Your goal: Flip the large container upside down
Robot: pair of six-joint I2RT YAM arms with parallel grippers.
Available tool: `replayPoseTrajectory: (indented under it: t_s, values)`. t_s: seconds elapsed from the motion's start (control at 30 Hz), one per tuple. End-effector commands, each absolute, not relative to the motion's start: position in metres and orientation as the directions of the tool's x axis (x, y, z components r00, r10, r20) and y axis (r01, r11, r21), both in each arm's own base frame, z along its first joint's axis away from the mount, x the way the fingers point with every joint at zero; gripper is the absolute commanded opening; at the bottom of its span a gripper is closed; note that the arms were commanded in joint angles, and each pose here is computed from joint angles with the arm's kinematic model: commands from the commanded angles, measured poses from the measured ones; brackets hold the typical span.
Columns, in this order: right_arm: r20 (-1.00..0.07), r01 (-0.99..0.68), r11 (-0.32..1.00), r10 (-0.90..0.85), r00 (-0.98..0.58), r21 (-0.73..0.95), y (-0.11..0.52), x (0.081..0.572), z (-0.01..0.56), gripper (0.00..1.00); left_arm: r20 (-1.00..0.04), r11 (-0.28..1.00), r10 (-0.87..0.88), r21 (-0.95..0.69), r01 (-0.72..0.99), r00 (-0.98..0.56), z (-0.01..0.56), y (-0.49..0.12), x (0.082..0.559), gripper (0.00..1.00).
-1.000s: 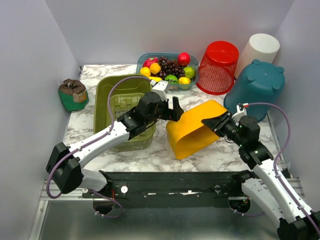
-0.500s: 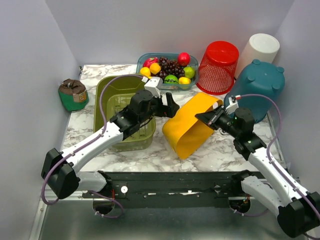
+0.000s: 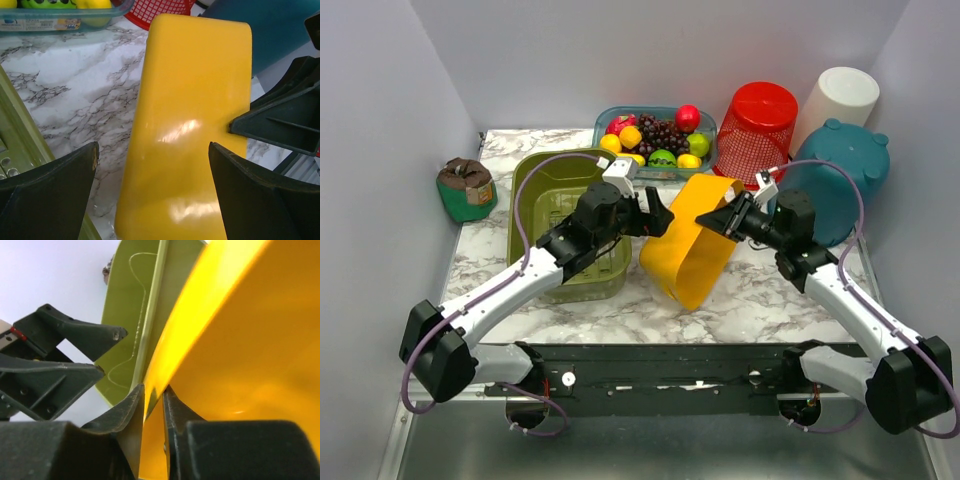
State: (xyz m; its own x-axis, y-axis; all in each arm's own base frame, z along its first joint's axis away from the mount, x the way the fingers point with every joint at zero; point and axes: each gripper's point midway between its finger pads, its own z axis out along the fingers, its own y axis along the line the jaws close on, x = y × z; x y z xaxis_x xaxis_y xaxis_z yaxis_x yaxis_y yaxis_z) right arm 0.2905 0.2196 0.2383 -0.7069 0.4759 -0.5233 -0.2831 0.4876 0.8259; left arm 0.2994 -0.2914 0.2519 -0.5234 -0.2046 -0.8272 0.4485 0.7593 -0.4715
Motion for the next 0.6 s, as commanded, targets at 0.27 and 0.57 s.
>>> replayPoseTrajectory:
  t_s: [0.27,0.57]
  values:
    - [-0.617,-0.183,0.705,0.429,-0.660,0.686,0.185,0.298,0.220,0.43,-0.753,0.695,-0.198,-0.560,0.451,-0.628,0.216,-0.319,0.299,0.99]
    - [-0.624,-0.085,0.803,0.387,-0.679,0.590,0.158,0.279,0.195,0.44,-0.716,0.579,-0.205,-0.639,0.507,-0.667,0.219,-0.341,0.289,0.99]
